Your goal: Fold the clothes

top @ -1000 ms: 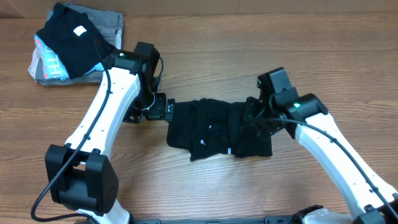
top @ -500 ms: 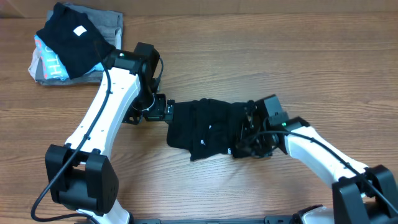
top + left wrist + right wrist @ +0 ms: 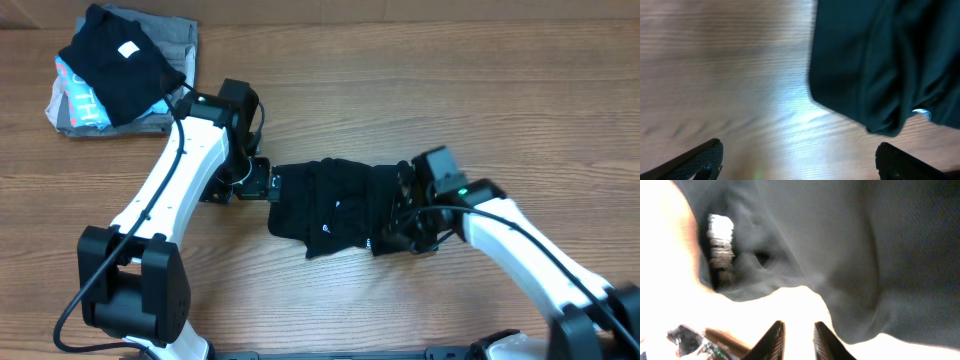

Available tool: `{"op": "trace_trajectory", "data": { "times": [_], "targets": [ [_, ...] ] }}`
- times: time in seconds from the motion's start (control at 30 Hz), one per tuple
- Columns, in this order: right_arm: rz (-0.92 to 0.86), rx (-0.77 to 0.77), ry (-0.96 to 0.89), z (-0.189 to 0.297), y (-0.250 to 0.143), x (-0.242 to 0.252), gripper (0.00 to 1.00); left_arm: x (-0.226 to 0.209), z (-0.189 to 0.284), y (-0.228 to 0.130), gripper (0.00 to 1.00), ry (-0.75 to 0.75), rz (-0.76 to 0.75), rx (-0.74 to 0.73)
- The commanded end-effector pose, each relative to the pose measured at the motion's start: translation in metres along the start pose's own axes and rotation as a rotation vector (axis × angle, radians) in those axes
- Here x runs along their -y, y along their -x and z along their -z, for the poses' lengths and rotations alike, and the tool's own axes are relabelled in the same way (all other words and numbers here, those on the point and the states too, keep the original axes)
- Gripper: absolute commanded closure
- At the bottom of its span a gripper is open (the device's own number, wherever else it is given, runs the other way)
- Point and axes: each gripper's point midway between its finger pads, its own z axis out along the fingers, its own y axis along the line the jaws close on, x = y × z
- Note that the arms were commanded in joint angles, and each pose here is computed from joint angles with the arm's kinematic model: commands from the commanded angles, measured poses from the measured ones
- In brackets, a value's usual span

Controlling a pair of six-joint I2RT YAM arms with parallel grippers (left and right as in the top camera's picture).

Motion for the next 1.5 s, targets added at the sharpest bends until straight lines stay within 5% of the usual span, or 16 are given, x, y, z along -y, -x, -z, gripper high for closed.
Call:
{"op": "trace_trajectory", "data": {
  "times": [0.0, 0.03, 0.1, 0.27, 1.1, 1.47],
  "targets": [
    [0.047, 0.201, -0.073, 0.060, 0.024, -0.016, 0.21, 0.019, -0.015, -0.003, 0.00, -0.137, -0.116, -0.017],
    [0.041, 0.212, -0.102, 0.070, 0.022, -0.014, 0.08, 0.019, -0.019, -0.001, 0.00, -0.145, -0.114, -0.009],
    [0.038, 0.215, -0.146, 0.086, 0.015, -0.010, 0.00, 0.018, -0.024, 0.005, 0.00, -0.185, -0.115, 0.016],
    [0.046, 0.193, -0.164, 0.095, -0.001, -0.005, 0.00, 0.024, -0.019, 0.017, 0.00, -0.439, -0.150, 0.085],
    [0.061, 0.182, -0.087, 0.094, -0.001, -0.020, 0.02, 0.000, -0.055, 0.018, 0.00, -0.475, -0.038, 0.119],
    [0.062, 0.182, -0.084, 0.094, 0.000, -0.021, 0.02, 0.005, -0.098, 0.013, 0.00, -0.550, 0.010, -0.011]
  ]
}}
